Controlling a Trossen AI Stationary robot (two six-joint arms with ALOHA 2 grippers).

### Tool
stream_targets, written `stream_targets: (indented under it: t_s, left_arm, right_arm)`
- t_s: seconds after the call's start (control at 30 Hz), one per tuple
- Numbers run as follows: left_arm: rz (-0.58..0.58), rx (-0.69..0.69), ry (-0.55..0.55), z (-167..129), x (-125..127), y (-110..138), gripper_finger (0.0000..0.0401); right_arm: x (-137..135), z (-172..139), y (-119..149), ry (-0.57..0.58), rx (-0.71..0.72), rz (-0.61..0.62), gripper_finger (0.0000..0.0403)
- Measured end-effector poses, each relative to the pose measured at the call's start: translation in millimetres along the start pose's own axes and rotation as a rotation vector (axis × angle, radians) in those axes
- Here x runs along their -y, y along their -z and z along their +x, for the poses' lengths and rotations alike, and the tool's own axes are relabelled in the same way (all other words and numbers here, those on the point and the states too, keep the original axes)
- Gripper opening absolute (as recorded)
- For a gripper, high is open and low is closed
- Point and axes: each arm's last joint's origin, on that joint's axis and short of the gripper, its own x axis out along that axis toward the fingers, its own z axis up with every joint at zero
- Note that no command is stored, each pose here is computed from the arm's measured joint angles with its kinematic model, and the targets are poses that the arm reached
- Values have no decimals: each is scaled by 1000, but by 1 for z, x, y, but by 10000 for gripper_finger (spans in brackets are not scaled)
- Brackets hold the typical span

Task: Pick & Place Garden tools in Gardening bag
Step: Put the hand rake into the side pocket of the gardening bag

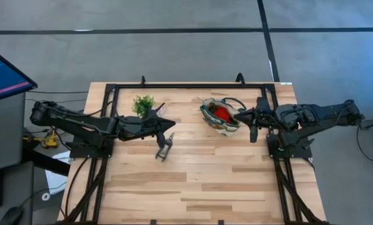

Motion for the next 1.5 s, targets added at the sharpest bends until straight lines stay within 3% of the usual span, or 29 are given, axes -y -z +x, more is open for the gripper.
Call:
stream_targets:
  t_s: [0.43, 0.7, 0.83, 1.07, 1.5]
  left_arm:
    - [-18, 5, 3, 0, 0, 0, 3]
    - [-117, -13, 9, -1, 1, 1, 3]
    - [-148, 15, 15, -1, 5, -10, 2]
    - [-151, 32, -122, 3, 1, -26, 1]
    - [-233, -58, -251, 39, 8, -4, 1]
  right_arm:
    - [-12, 8, 6, -30, -33, -2, 1]
    - [-11, 8, 9, -14, -63, -20, 1]
    - [-9, 1, 9, -98, -87, -71, 0]
    - [-2, -20, 2, -248, -58, -130, 0]
    - [13, -44, -6, -264, 51, -181, 0]
